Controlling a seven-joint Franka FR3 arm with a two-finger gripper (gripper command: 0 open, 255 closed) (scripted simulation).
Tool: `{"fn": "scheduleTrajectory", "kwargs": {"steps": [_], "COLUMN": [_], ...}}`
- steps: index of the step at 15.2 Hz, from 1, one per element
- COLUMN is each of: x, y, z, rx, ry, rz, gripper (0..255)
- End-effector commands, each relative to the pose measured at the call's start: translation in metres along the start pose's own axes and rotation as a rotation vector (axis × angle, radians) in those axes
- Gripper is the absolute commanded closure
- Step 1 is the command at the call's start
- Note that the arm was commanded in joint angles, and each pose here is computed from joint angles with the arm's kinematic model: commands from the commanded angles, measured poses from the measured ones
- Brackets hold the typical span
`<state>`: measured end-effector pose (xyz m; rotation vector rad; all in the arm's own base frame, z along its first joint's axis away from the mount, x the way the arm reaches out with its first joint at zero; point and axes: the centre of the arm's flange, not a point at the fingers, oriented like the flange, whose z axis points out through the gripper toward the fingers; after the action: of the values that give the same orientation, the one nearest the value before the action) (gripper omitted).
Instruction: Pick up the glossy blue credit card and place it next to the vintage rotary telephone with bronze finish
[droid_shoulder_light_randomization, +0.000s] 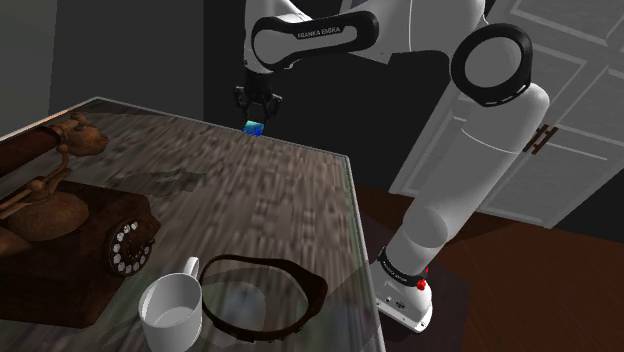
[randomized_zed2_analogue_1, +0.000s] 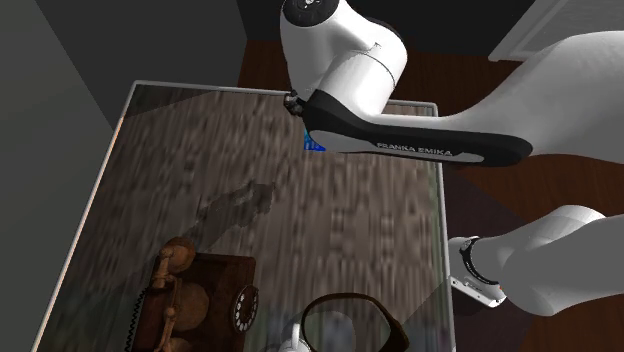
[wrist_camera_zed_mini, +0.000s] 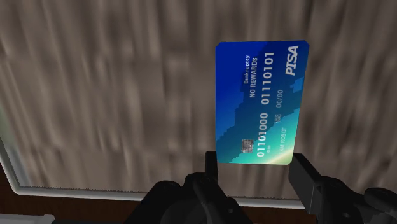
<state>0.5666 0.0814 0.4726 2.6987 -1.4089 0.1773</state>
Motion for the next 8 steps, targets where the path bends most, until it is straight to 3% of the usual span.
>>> {"fn": "scheduleTrajectory", "kwargs": {"steps": [1, 8], "x": [0.003, 0.008], "y": [0.001, 0.002], "z": [-0.011, -0.048], "rx": [0.000, 0.000], "ry": [0.000, 0.000], "rz": [0.000, 0.000], "gripper": [255, 255]}}
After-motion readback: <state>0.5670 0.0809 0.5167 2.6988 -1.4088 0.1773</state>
